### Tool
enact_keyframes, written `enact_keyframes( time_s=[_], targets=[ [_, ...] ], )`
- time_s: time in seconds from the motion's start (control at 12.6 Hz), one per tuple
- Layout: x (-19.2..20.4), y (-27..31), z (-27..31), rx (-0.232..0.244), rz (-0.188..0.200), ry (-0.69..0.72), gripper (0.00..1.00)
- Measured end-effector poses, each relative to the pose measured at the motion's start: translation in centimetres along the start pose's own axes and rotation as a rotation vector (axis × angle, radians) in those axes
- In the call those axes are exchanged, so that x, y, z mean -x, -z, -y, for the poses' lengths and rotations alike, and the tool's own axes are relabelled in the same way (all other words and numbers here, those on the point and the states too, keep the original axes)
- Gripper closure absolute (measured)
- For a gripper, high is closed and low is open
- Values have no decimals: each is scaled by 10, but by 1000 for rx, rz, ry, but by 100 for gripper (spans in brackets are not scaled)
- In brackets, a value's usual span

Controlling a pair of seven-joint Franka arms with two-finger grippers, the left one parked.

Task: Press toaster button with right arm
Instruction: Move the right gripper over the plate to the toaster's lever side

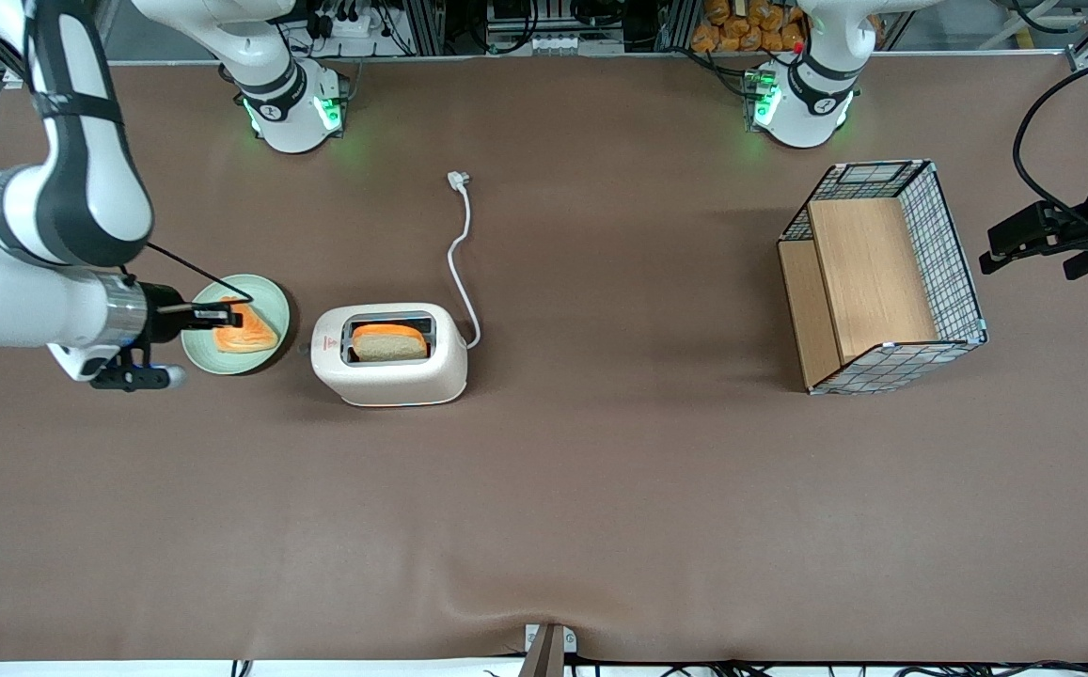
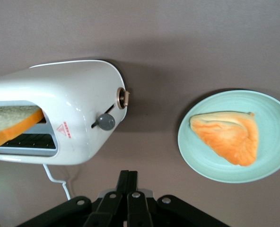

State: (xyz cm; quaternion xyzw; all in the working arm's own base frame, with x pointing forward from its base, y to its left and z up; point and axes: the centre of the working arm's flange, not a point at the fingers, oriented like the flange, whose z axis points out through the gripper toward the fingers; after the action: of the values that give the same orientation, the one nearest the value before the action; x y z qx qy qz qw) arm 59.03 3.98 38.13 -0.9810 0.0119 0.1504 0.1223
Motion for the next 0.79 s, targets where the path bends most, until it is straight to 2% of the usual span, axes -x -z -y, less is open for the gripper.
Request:
enact_keyframes(
  time_s=[0.16, 0.4, 0.47, 0.79],
  targets=[
    [-8, -15, 7, 5, -8, 11, 99],
    [-14, -40, 7, -66, -28, 14, 99],
    [-15, -47, 5, -76, -30, 13, 99],
    [-20, -61, 12, -72, -39, 25, 99]
  ],
)
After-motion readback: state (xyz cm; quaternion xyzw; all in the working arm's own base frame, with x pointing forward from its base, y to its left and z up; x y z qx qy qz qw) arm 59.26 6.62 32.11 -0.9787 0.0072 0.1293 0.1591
